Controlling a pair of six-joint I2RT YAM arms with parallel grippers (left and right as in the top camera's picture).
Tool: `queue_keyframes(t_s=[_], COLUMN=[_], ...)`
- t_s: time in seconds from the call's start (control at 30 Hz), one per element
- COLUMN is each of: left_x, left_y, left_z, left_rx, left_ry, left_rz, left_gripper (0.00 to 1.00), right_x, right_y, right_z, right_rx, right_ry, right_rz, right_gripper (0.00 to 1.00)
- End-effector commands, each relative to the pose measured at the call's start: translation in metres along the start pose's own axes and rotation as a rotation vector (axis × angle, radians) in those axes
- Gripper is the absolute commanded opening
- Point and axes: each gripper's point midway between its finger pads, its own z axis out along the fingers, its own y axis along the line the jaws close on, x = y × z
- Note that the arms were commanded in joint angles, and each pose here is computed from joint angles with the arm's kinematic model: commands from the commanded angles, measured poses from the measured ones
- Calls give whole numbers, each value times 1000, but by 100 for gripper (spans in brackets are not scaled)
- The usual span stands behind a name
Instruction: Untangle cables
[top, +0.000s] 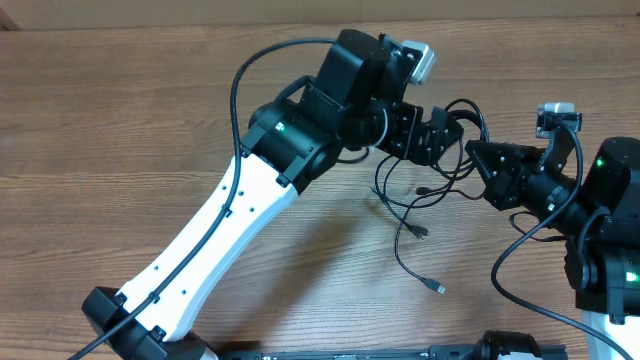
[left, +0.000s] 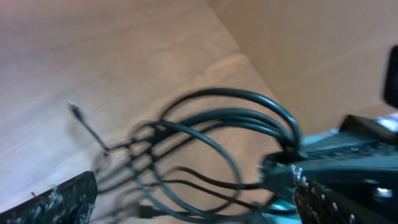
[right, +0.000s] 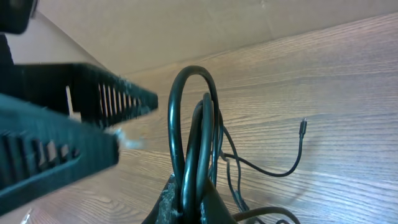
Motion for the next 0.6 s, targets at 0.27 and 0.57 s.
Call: queue_keyframes(t_s=[0.27,0.57], left_x=[19,20], left_y=[-17,-10], left_z=[-1,5], left_rx=[37,13], left_ry=[94,94], left_rz=[-430,-489], left_gripper=[91,65], right_x=[-4,-4], right_y=[4,4], right_z=[-2,-2], right_rx=[-14,-14], right_ry=[-15,-14], right_rz=[-4,-4], right_gripper=[4,4])
